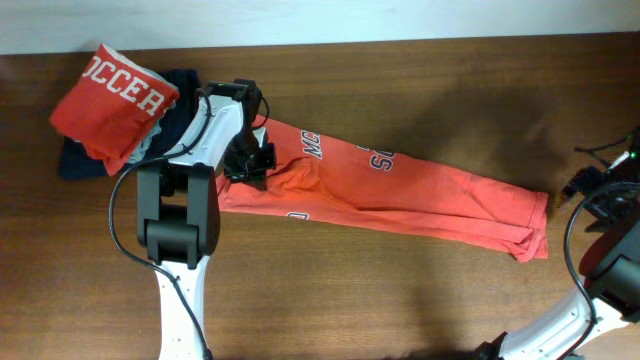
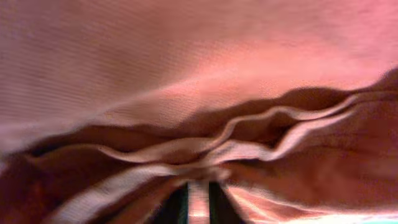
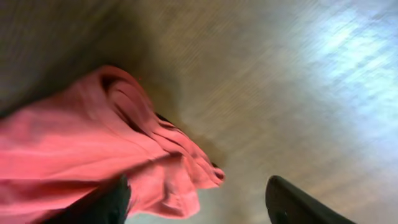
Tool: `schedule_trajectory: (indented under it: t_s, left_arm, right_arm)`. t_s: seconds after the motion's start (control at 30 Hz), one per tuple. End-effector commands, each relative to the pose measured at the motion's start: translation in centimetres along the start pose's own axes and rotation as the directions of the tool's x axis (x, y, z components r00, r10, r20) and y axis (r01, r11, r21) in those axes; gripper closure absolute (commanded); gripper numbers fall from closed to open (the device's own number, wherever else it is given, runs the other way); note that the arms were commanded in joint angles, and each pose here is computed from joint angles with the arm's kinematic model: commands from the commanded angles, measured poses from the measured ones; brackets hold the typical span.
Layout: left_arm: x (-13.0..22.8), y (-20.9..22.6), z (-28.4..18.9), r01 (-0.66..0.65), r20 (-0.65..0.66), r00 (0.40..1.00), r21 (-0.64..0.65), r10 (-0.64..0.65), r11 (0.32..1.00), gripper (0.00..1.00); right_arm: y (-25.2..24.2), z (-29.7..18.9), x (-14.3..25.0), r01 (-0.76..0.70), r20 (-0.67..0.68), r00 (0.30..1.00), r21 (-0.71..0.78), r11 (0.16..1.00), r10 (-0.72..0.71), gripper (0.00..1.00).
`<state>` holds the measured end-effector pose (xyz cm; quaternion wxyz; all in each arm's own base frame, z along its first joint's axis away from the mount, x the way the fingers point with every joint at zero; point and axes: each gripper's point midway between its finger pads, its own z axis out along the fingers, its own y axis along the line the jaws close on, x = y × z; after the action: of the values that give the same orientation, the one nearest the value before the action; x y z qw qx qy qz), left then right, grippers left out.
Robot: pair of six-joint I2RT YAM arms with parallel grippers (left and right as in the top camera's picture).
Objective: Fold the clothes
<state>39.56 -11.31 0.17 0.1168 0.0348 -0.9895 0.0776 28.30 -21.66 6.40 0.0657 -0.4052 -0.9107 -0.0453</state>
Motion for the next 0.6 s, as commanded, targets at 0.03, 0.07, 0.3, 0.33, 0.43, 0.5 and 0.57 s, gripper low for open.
schedule_trajectory:
  t_s: [0.03,0.07,0.3,0.33,0.43,0.5,0.57]
  left_arm:
    - [-0.5,3.3,2.4,0.035,-0.027,0.999,-0.121,-0.039,0.992,0.78]
    - [-0.5,3.2,2.3,0.034,-0.025,0.999,-0.120,-0.038,0.992,0.78]
    - [-2.0,-0.1,-1.8,0.009,0.036,0.999,-0.016,-0.008,1.000,0.78]
    - [-2.2,-0.9,-2.8,-0.015,0.054,0.998,0.003,0.014,1.000,0.78]
    - [-3.1,-3.1,-5.8,-0.062,0.124,0.991,0.040,0.057,0.997,0.76]
    - [-3.7,-4.7,-8.5,-0.098,0.197,0.977,0.053,0.086,0.994,0.71]
    - [-4.3,-5.8,-10.6,-0.124,0.260,0.960,0.061,0.104,0.990,0.60]
  right_arm:
    - [2.1,1.2,0.5,0.126,-0.006,0.992,-0.131,0.983,-0.128,0.24]
    - [2.3,1.5,0.6,0.145,-0.005,0.989,-0.146,0.979,-0.147,0.24]
    - [3.6,3.6,1.7,0.187,-0.019,0.980,-0.235,0.954,-0.197,0.26]
    - [3.6,3.8,1.9,0.185,-0.026,0.980,-0.241,0.953,-0.197,0.27]
    - [3.6,4.7,2.7,0.178,-0.049,0.979,-0.249,0.952,-0.196,0.32]
    - [3.5,5.6,3.1,0.175,-0.057,0.979,-0.249,0.952,-0.195,0.34]
    - [3.4,6.5,3.2,0.173,-0.054,0.980,-0.249,0.953,-0.192,0.36]
